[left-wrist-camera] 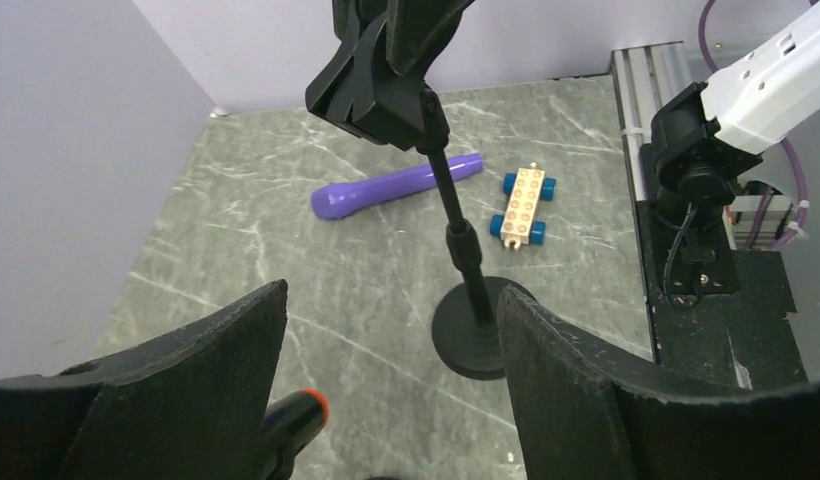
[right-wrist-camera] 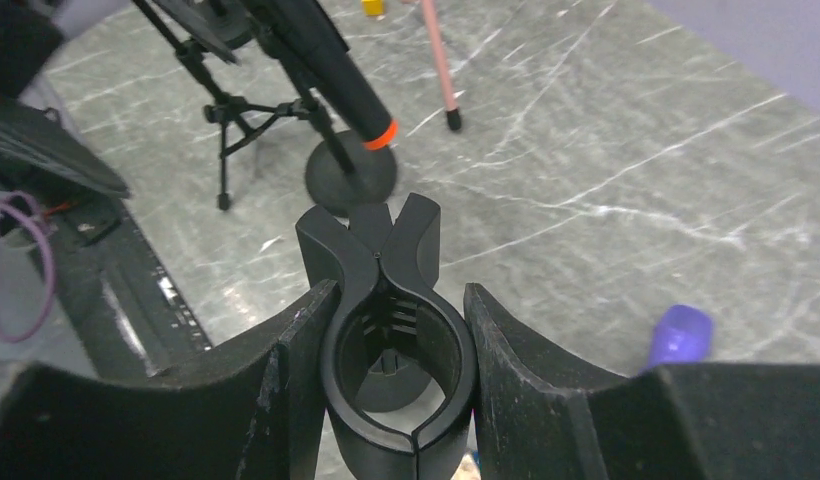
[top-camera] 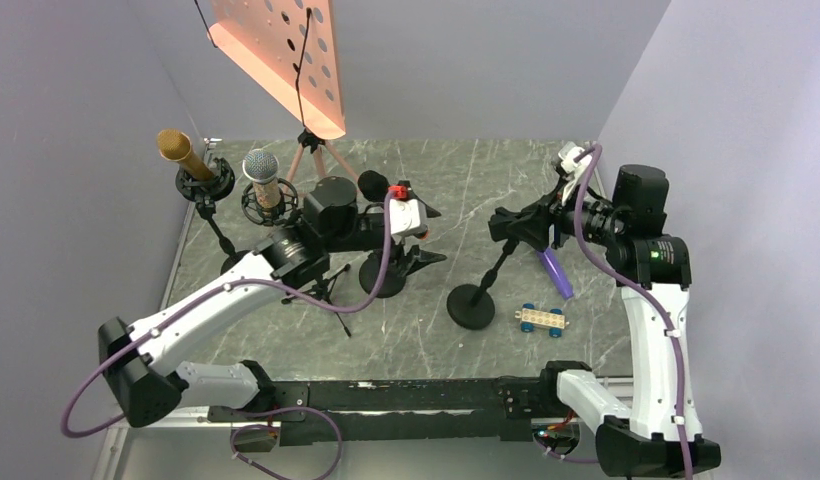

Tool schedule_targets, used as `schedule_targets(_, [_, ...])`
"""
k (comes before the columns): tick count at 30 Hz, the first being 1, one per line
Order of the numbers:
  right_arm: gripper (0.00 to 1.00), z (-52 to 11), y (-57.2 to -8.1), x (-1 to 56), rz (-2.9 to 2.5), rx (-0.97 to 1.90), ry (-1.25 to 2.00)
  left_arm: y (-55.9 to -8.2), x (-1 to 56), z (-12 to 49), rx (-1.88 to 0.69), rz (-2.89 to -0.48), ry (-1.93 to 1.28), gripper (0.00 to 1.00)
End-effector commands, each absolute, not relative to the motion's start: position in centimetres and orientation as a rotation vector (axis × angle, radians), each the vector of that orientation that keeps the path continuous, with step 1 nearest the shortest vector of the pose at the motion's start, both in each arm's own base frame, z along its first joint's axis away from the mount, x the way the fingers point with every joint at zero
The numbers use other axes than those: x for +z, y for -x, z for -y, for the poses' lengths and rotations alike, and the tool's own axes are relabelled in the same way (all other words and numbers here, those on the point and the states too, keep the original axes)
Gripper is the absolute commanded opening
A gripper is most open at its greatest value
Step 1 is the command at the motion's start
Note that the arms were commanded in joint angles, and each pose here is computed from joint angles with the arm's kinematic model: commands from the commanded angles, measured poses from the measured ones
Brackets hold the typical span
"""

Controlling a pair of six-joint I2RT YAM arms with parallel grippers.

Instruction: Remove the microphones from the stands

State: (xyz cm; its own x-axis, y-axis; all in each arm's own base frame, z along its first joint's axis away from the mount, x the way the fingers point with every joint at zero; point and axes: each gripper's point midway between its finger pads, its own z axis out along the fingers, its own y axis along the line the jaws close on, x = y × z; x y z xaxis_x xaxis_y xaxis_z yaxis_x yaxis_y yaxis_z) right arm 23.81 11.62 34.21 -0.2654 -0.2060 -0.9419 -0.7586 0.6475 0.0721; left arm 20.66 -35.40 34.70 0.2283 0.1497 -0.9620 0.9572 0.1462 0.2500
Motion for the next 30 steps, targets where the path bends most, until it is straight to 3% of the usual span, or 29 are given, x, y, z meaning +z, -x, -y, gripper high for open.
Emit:
schedule_targets(1, [0.0, -13.2, -22.0, 35.8, -1.667, 0.797, 0.826, -19.9, 34.1, 38.2, -1.005, -1.133, -1.301, 0.79])
schedule_targets(7, [0.0, -11.0, -24.4, 35.2, -1.71, 0.647, 0.67, -19.9, 28.8, 41.3, -1.101, -1.244, -1.323, 0.7])
schedule_targets(17, [0.0, -7.7, -26.0, 35.2, -1.842, 0.575, 0.157, -21.7, 23.4, 44.9, -0.886, -1.38, -1.067, 0.73])
schedule_targets(25, [0.0, -7.6, -25.8, 34.5, -1.915, 0.635, -0.002, -23.6, 21.1, 47.3, -0.835, -1.455, -0.971, 0.74])
schedule_targets(28, [0.0, -7.4, -25.7, 34.5, -1.917, 0.625, -0.011, -23.7, 20.3, 47.8, -0.834, -1.461, -0.985, 0.67])
schedule_targets(30, [0.0, -7.3, -25.8, 34.1, -1.932, 0.623, -0.018, -23.7, 20.2, 48.0, -0.844, -1.46, -0.988, 0.57])
